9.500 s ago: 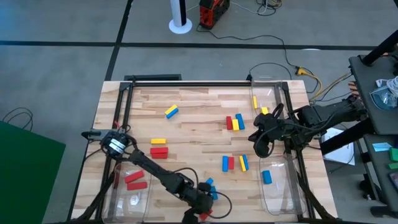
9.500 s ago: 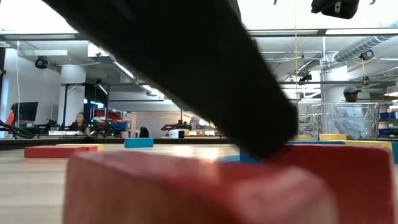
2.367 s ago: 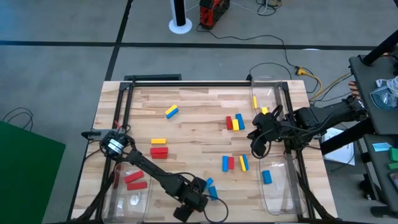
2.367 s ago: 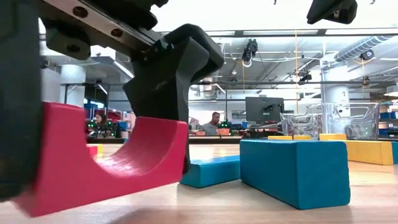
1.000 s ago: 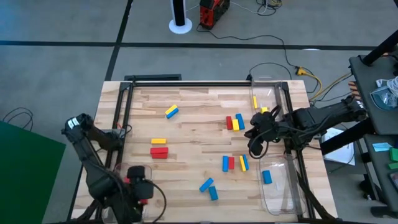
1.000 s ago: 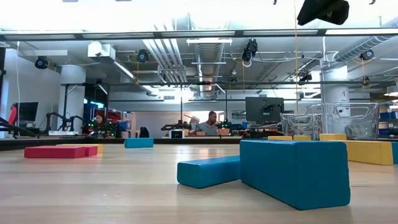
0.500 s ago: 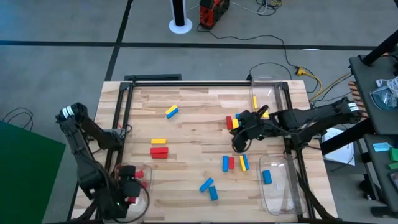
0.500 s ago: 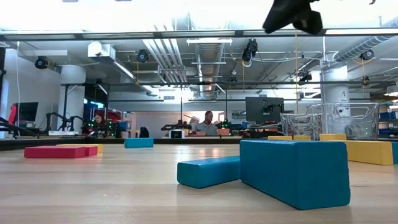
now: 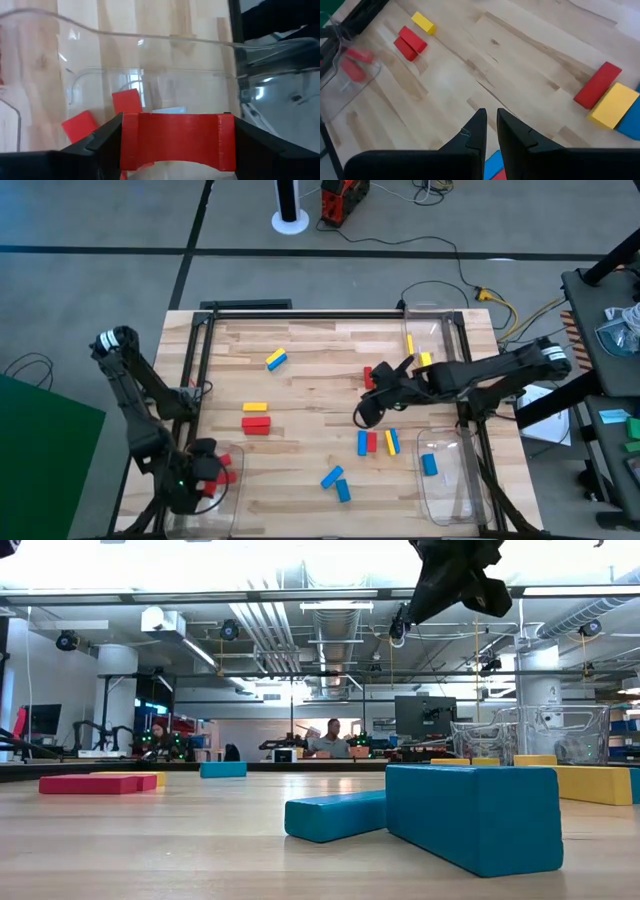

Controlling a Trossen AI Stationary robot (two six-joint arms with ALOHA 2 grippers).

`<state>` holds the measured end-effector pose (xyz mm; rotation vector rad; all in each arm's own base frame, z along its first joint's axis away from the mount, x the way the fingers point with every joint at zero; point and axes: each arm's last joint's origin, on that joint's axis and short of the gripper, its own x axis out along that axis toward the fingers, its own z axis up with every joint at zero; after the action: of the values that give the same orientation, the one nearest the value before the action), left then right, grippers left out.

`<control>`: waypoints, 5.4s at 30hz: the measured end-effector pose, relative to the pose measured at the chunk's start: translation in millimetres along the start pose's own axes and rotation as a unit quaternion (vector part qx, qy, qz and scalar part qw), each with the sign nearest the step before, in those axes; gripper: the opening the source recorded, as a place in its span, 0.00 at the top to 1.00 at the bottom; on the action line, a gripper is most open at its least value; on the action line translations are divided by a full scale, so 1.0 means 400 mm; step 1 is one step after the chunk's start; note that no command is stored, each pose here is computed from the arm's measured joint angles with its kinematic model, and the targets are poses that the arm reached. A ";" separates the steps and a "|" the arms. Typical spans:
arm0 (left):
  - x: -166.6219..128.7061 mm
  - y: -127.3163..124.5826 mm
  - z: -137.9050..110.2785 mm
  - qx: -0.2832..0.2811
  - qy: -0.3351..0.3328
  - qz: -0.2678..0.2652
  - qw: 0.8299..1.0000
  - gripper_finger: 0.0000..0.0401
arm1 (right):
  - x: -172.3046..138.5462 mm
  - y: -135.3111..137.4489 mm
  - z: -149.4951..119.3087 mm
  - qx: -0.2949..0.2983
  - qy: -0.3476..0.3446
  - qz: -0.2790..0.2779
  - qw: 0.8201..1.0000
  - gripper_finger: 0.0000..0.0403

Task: Sort blocks
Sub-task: Put the red block into the bottom left transparent bin, then put the blue block into the bottom right transparent bin

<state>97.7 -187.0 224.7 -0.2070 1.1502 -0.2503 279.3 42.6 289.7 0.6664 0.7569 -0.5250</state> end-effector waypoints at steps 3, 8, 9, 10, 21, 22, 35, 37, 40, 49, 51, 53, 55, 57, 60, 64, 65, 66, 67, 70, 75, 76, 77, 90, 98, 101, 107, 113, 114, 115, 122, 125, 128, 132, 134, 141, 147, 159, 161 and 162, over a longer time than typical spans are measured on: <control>0.021 0.010 -0.012 0.007 -0.004 -0.006 1.000 0.34 | 0.006 0.002 -0.001 0.015 0.001 -0.001 1.000 0.92; 0.050 0.026 -0.029 0.011 -0.001 0.004 1.000 0.33 | 0.006 0.005 0.001 0.038 -0.004 0.004 0.999 0.92; 0.054 0.029 -0.031 0.012 0.001 0.009 1.000 0.32 | 0.005 0.005 0.002 0.042 -0.007 0.006 0.999 0.92; 0.056 0.029 -0.032 0.014 0.004 0.010 1.000 0.31 | 0.005 0.007 0.003 0.045 -0.009 0.008 0.999 0.92; 0.046 0.028 -0.030 0.023 0.016 0.017 0.999 0.25 | 0.004 0.019 0.013 0.069 -0.021 0.026 0.997 0.92; 0.044 0.028 -0.029 0.023 0.016 0.017 0.999 0.25 | 0.003 0.021 0.014 0.070 -0.022 0.028 0.997 0.92; -0.069 -0.007 0.039 0.067 -0.064 0.070 0.993 0.24 | -0.033 0.064 0.059 0.053 -0.049 0.058 0.996 0.92; -0.087 -0.002 0.046 0.070 -0.082 0.070 0.992 0.24 | -0.047 0.072 0.072 0.052 -0.063 0.063 0.995 0.92; -0.108 0.016 0.056 0.057 -0.110 0.072 0.990 0.25 | -0.068 0.085 0.089 0.043 -0.075 0.076 0.993 0.92; -0.174 0.084 0.126 0.046 -0.213 0.075 0.973 0.27 | -0.116 0.108 0.126 0.023 -0.108 0.097 0.989 0.92; -0.182 0.094 0.152 0.048 -0.239 0.071 0.967 0.27 | -0.126 0.113 0.133 0.023 -0.114 0.103 0.988 0.92; -0.189 0.105 0.177 0.056 -0.259 0.066 0.962 0.27 | -0.137 0.119 0.141 0.019 -0.122 0.111 0.986 0.92; -0.192 0.118 0.199 0.062 -0.270 0.065 0.959 0.27 | -0.145 0.131 0.153 0.010 -0.134 0.123 0.983 0.92; -0.193 0.135 0.219 0.063 -0.276 0.068 0.957 0.27 | -0.152 0.144 0.165 -0.009 -0.143 0.127 0.982 0.92; -0.192 0.159 0.248 0.049 -0.286 0.070 0.954 0.27 | -0.154 0.168 0.183 -0.046 -0.150 0.124 0.980 0.92; -0.197 0.187 0.289 0.014 -0.323 0.058 0.944 0.27 | -0.150 0.178 0.200 -0.086 -0.130 0.089 0.984 0.92; -0.199 0.193 0.298 0.006 -0.332 0.053 0.942 0.27 | -0.147 0.176 0.202 -0.095 -0.117 0.074 0.986 0.92; -0.201 0.199 0.308 -0.002 -0.341 0.047 0.939 0.27 | -0.148 0.175 0.205 -0.102 -0.106 0.061 0.987 0.92; -0.203 0.205 0.316 -0.009 -0.348 0.043 0.936 0.27 | -0.152 0.173 0.209 -0.109 -0.095 0.049 0.988 0.92; -0.209 0.223 0.333 -0.045 -0.370 0.038 0.927 0.27 | -0.154 0.164 0.214 -0.153 -0.062 0.009 0.986 0.92; -0.202 0.247 0.347 -0.095 -0.379 0.065 0.918 0.27 | -0.151 0.158 0.208 -0.248 -0.011 -0.038 0.968 0.92; -0.199 0.250 0.348 -0.101 -0.382 0.081 0.915 0.27 | -0.147 0.156 0.205 -0.262 -0.001 -0.046 0.964 0.92; -0.196 0.252 0.351 -0.106 -0.386 0.097 0.911 0.27 | -0.142 0.155 0.201 -0.275 0.009 -0.053 0.960 0.92; -0.177 0.263 0.361 -0.155 -0.403 0.155 0.889 0.27 | -0.031 0.138 0.102 -0.353 0.155 -0.010 0.923 0.73; -0.178 0.266 0.361 -0.170 -0.412 0.170 0.879 0.27 | 0.050 0.096 0.044 -0.355 0.195 -0.042 0.913 0.39; -0.179 0.267 0.361 -0.172 -0.414 0.177 0.876 0.27 | 0.068 0.083 0.028 -0.355 0.209 -0.052 0.909 0.27; -0.179 0.268 0.361 -0.173 -0.415 0.179 0.875 0.27 | 0.100 0.070 0.007 -0.332 0.212 -0.061 0.917 0.10; -0.179 0.268 0.361 -0.173 -0.415 0.179 0.875 0.27 | 0.149 0.084 -0.045 -0.363 0.213 -0.018 0.907 0.07; -0.179 0.268 0.361 -0.173 -0.415 0.179 0.875 0.27 | 0.155 0.086 -0.053 -0.365 0.211 -0.011 0.906 0.07; -0.179 0.268 0.361 -0.173 -0.415 0.179 0.875 0.27 | 0.162 0.084 -0.059 -0.366 0.213 -0.002 0.906 0.07; -0.177 0.268 0.362 -0.179 -0.415 0.178 0.874 0.27 | 0.218 0.053 -0.104 -0.367 0.232 0.013 0.901 0.07; -0.175 0.268 0.363 -0.179 -0.415 0.179 0.874 0.27 | 0.233 0.041 -0.120 -0.376 0.232 0.019 0.897 0.07; -0.173 0.269 0.364 -0.180 -0.415 0.185 0.872 0.27 | 0.245 0.034 -0.128 -0.372 0.225 0.022 0.900 0.07; -0.167 0.269 0.366 -0.180 -0.413 0.190 0.872 0.27 | 0.247 0.029 -0.132 -0.366 0.227 0.017 0.903 0.07; -0.165 0.270 0.367 -0.181 -0.412 0.193 0.872 0.27 | 0.248 0.027 -0.134 -0.377 0.229 0.019 0.898 0.07; -0.158 0.270 0.369 -0.180 -0.408 0.195 0.873 0.27 | 0.249 0.035 -0.136 -0.386 0.237 0.059 0.889 0.07; -0.157 0.271 0.370 -0.180 -0.407 0.196 0.874 0.27 | 0.252 0.029 -0.141 -0.378 0.243 0.057 0.891 0.03; -0.152 0.271 0.371 -0.180 -0.405 0.198 0.875 0.27 | 0.258 0.035 -0.137 -0.359 0.219 0.054 0.906 0.02; -0.152 0.271 0.371 -0.182 -0.406 0.197 0.874 0.27 | 0.258 0.035 -0.137 -0.357 0.218 0.055 0.907 0.02; -0.152 0.271 0.371 -0.182 -0.406 0.197 0.874 0.27 | 0.258 0.036 -0.137 -0.357 0.219 0.055 0.906 0.02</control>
<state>220.2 -60.5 305.1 -0.3607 0.3636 0.4026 327.8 71.2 186.5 0.1257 1.2405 0.0378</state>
